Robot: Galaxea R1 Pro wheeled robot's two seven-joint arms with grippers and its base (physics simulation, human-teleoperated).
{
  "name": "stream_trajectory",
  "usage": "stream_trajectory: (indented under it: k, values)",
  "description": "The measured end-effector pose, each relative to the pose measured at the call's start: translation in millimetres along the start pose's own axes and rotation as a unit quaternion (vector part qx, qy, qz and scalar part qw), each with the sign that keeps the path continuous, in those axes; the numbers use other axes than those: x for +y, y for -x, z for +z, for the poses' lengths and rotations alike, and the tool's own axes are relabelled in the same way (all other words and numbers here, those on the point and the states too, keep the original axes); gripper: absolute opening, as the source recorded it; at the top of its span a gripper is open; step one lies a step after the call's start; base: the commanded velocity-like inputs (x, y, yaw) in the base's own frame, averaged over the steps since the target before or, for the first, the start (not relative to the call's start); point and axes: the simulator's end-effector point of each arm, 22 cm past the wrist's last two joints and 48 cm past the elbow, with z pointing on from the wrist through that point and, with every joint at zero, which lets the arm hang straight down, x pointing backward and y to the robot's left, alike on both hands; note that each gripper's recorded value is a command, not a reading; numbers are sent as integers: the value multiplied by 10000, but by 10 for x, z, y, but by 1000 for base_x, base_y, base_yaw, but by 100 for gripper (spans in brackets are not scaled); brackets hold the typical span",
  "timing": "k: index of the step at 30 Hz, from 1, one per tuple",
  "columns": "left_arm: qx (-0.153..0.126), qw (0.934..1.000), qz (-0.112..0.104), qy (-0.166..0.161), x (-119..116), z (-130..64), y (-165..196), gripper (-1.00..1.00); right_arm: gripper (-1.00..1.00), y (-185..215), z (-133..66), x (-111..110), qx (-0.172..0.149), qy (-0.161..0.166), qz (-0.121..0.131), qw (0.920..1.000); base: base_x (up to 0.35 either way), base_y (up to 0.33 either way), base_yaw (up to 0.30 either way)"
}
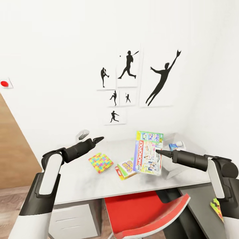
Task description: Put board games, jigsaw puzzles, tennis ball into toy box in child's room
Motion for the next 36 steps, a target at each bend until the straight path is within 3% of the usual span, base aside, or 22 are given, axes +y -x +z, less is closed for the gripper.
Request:
stream_trajectory:
  k: [36]
  values:
    - [-12, 10000, -7, -2, 0, -3, 4, 100, -100, -2, 2, 12, -4, 32, 19, 10000, 34, -25, 4]
